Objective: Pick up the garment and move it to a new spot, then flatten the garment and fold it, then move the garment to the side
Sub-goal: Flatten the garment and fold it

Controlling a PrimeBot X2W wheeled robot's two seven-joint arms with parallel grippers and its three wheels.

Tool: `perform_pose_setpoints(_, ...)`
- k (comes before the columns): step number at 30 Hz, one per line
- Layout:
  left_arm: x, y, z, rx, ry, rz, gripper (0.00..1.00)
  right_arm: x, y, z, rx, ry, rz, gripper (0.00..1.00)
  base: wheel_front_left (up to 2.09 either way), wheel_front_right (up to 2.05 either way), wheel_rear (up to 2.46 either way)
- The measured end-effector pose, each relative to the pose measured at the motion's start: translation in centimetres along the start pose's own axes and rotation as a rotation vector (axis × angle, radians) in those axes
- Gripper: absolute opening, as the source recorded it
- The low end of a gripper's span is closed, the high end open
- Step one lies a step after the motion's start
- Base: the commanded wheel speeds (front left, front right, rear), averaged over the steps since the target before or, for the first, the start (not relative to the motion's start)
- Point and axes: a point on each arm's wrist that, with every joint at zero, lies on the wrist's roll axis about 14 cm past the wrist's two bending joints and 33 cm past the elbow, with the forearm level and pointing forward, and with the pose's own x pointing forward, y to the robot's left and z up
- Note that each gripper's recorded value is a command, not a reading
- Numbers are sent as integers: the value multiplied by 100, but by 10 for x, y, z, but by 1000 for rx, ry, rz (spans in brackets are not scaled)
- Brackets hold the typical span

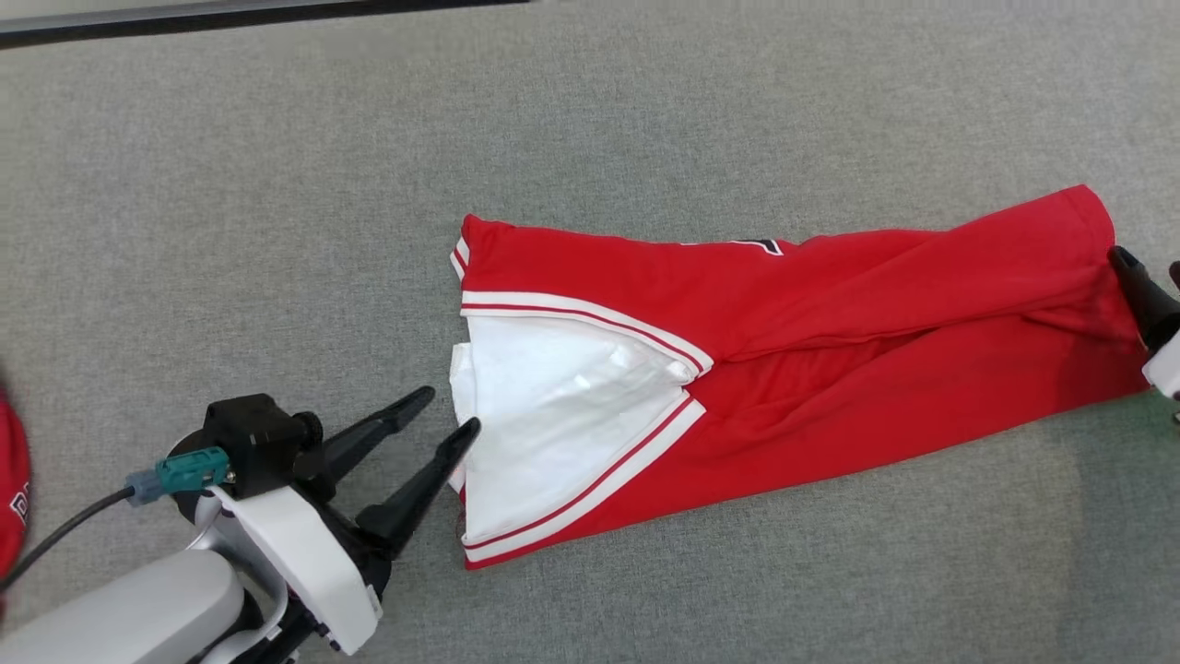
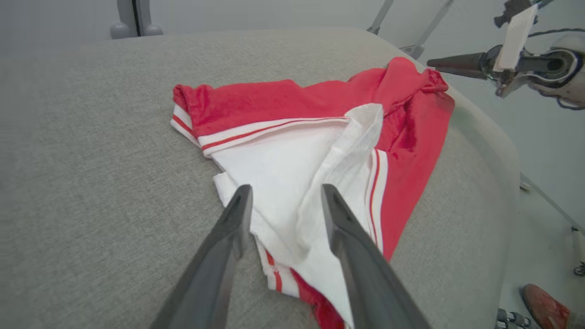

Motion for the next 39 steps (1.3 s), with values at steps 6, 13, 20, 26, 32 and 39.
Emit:
perform_pose_setpoints(6, -9, 2, 33, 50, -189, 193, 100, -35, -8, -2, 32, -171, 0, 100, 0, 0, 0)
perform_pose_setpoints(13, -45, 4, 50, 115, -405, 477, 100, -56, -13, -30, 122, -219, -14, 100, 0, 0, 0)
perform_pose_setpoints(20, -62, -8, 43, 161, -465, 550, 100, -42, -2, -8, 180, -255, 3, 100, 0, 0, 0)
perform_pose_setpoints(26, -75, -8, 41, 177, -491, 584, 100, -15, -6, -16, 107, -100, -60, 100, 0, 0, 0)
perform_pose_setpoints(32, -84, -5, 37, 171, -498, 610, 100, -2, -12, -47, 3, 84, -133, 100, 0, 0, 0)
perform_pose_setpoints(39, -80, -6, 35, 176, -495, 587, 100, -3, -16, -60, -22, 154, -166, 37, 0, 0, 0)
